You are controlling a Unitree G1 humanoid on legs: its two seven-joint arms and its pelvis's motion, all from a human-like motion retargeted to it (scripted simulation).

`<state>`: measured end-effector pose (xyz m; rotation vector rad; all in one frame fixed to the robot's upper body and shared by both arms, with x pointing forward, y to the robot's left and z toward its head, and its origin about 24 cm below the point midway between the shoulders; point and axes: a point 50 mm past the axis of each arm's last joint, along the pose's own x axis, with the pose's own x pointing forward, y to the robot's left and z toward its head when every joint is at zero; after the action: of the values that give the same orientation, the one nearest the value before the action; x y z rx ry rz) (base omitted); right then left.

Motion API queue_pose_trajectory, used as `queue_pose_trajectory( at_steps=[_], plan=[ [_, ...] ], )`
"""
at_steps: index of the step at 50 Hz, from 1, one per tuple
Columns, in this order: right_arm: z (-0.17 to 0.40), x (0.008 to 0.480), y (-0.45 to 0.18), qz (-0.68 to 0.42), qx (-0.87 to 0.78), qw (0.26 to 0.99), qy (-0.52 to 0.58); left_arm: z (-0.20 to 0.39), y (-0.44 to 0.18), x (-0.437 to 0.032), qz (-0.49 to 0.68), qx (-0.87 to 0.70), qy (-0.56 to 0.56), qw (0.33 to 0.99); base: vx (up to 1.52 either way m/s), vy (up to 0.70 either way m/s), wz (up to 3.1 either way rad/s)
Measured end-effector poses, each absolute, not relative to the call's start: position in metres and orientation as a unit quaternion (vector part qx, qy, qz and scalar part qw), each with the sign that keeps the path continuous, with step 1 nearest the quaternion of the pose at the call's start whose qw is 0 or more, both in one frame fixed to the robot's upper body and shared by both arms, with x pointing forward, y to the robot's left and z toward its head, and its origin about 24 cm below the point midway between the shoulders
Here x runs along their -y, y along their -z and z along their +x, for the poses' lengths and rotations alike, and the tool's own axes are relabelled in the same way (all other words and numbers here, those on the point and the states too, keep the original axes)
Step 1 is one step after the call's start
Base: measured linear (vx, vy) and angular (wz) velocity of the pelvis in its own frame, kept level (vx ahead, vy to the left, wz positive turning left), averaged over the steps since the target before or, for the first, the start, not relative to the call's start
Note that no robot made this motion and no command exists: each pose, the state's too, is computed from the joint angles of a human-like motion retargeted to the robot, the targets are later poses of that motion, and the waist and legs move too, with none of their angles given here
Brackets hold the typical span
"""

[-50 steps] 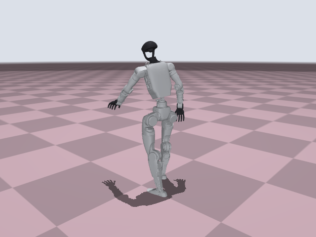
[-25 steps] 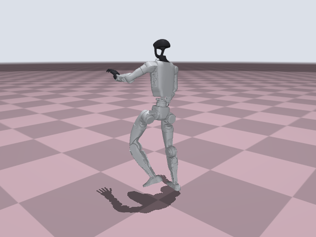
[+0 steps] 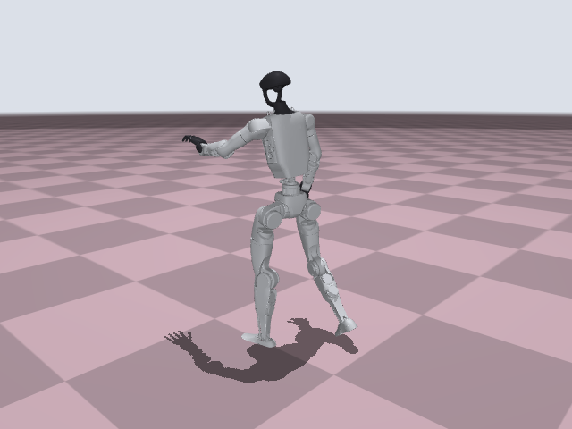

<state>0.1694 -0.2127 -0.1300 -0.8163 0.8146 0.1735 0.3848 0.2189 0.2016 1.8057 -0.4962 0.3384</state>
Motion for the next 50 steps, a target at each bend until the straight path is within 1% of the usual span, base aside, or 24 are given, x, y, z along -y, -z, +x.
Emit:
queue_pose_trajectory(
  at_steps=[2, 5, 7, 10, 15, 25, 28, 31, 34, 37, 40, 43, 50],
  plan=[
    [0.152, 0.211, 0.138, -0.378, -0.401, 0.829, -0.097, 0.388, -0.15, -0.228, 0.814, 0.12, -0.076, 0.564, 0.37, 0.18, 0.36],
    [0.138, 0.212, 0.143, -0.371, -0.416, 0.823, -0.108, 0.377, -0.089, -0.245, 0.846, 0.002, -0.01, 0.533, 0.34, 0.15, 0.33],
    [0.132, 0.215, 0.144, -0.372, -0.42, 0.822, -0.102, 0.365, -0.059, -0.253, 0.851, -0.045, 0.013, 0.523, 0.32, 0.12, 0.3],
    [0.126, 0.221, 0.145, -0.371, -0.425, 0.822, -0.077, 0.349, -0.032, -0.259, 0.847, -0.082, 0.024, 0.524, 0.32, 0.09, 0.12],
    [0.117, 0.231, 0.146, -0.368, -0.438, 0.819, -0.035, 0.339, -0.016, -0.254, 0.834, -0.078, 0.022, 0.546, 0.35, 0.05, 0.2],
    [0.109, 0.237, 0.147, -0.383, -0.452, 0.805, -0.032, 0.34, -0.014, -0.233, 0.825, -0.021, 0.03, 0.563, 0.49, -0.02, 0.37],
    [0.113, 0.24, 0.145, -0.389, -0.443, 0.808, -0.018, 0.343, -0.025, -0.23, 0.819, 0.017, 0.016, 0.573, 0.54, -0.1, -0.01],
    [0.124, 0.246, 0.141, -0.393, -0.437, 0.809, 0.004, 0.352, -0.051, -0.225, 0.807, 0.072, -0.016, 0.586, 0.51, -0.12, 0.15],
    [0.139, 0.249, 0.135, -0.393, -0.424, 0.816, 0.022, 0.36, -0.093, -0.218, 0.786, 0.15, -0.053, 0.597, 0.45, -0.13, -0.17],
    [0.161, 0.251, 0.125, -0.39, -0.404, 0.827, 0.036, 0.366, -0.151, -0.208, 0.749, 0.239, -0.103, 0.61, 0.39, -0.09, -0.25],
    [0.189, 0.251, 0.113, -0.403, -0.377, 0.833, 0.038, 0.363, -0.212, -0.203, 0.728, 0.315, -0.167, 0.586, 0.36, -0.05, -0.34],
    [0.213, 0.246, 0.101, -0.42, -0.349, 0.837, 0.027, 0.355, -0.255, -0.203, 0.71, 0.361, -0.219, 0.564, 0.34, -0.01, -0.43],
    [0.271, 0.222, 0.064, -0.42, -0.257, 0.871, 0.005, 0.333, -0.323, -0.21, 0.678, 0.418, -0.321, 0.512, 0.34, 0.05, -0.45]
  ],
)
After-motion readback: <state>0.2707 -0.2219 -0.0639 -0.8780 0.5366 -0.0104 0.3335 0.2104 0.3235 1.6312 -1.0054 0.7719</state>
